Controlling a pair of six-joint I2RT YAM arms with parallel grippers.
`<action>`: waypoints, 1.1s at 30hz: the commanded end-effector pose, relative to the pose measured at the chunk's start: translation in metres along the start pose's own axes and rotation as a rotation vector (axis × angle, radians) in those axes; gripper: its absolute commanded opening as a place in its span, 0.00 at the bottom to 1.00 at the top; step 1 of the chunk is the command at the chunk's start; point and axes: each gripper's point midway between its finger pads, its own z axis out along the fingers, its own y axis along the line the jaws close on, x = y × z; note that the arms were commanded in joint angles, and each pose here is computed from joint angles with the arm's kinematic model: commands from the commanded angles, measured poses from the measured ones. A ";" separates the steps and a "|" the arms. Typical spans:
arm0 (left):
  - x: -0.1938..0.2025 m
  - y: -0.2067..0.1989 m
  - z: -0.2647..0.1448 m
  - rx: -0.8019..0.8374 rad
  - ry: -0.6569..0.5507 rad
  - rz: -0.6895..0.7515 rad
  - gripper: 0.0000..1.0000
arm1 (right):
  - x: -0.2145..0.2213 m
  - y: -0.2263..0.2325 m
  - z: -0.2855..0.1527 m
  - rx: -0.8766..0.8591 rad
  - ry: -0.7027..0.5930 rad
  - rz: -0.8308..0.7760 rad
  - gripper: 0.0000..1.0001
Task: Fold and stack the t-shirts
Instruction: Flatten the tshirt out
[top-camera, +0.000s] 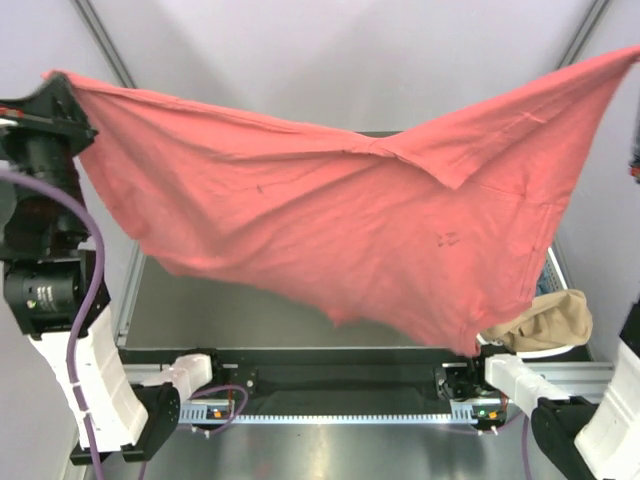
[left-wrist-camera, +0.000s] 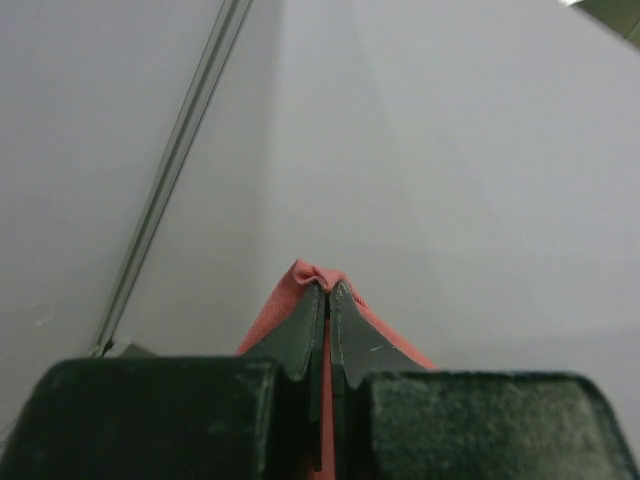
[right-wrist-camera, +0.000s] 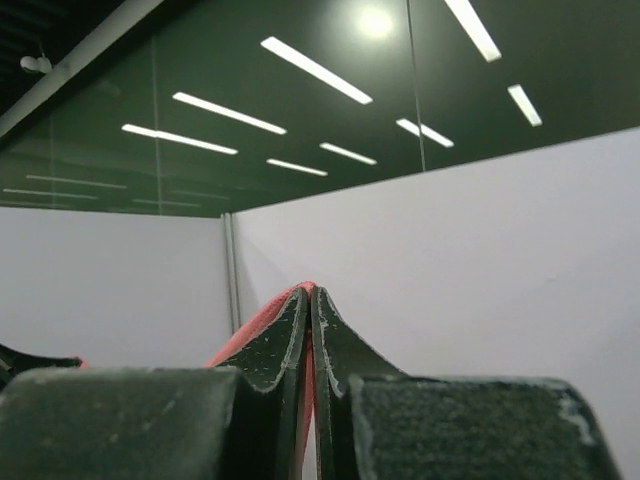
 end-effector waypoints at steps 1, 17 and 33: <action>0.046 0.022 0.010 -0.055 0.092 0.027 0.00 | 0.028 -0.027 0.010 0.043 0.001 0.025 0.00; 0.317 0.169 -0.005 -0.368 0.689 0.202 0.00 | 0.322 -0.182 -0.009 0.224 0.391 0.170 0.00; 0.492 0.261 -0.008 -0.562 1.062 0.311 0.00 | 0.568 -0.298 -0.049 0.334 0.675 0.318 0.00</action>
